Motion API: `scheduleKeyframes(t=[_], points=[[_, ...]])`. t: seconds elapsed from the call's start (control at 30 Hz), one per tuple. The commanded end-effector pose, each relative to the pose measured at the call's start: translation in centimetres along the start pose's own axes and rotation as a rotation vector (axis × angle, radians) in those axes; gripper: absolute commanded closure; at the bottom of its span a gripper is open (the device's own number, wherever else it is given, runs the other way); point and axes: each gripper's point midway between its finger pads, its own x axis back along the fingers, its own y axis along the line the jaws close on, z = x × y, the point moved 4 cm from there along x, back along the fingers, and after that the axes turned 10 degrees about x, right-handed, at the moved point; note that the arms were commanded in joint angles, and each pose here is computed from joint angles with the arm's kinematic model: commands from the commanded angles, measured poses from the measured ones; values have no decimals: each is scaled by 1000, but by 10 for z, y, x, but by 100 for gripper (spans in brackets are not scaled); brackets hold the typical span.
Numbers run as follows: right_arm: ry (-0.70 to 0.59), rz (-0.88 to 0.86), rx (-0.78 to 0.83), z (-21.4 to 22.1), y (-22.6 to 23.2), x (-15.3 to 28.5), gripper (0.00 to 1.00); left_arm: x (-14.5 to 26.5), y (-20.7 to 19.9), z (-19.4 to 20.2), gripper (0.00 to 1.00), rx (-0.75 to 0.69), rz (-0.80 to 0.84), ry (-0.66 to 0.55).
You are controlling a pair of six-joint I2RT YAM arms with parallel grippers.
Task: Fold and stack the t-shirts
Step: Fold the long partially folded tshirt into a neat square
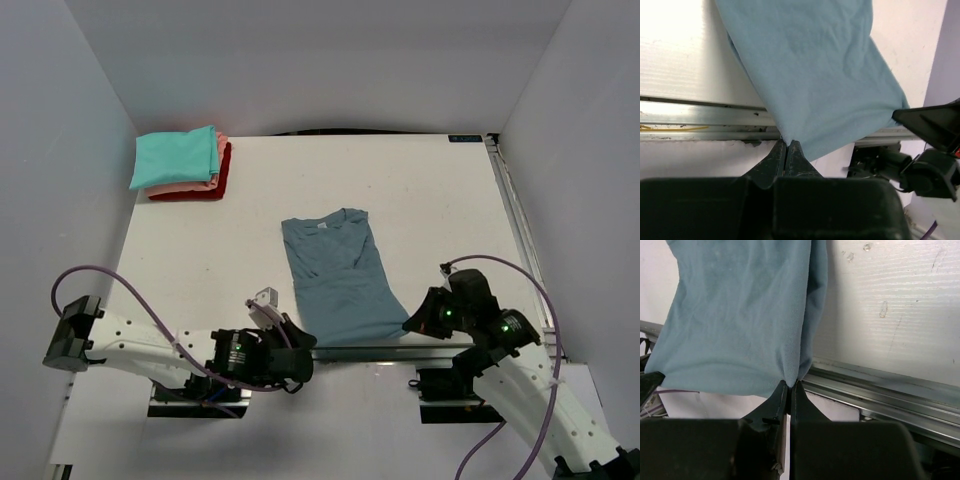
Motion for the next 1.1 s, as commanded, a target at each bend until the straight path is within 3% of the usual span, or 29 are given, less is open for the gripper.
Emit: scheduleKeyframes(t=[0.0,0.3,0.67,0.97,1.07], points=[[-29,13,39,-8,4,13,100,9,-8,-26,100,28,28,-139],[-79,-3,92,-42,30,37,100,31,-22,-56,100,48,40,-212],[-135,-18,147,-89,62,56,100,80,-74,-114,100,27,146,-373],[-133,-37,170,-112,73,43,100,72,-48,-144,100,78,82,-416],[-134,-35,178,-119,75,37,100,61,-44,-157,100,28,18,-439]])
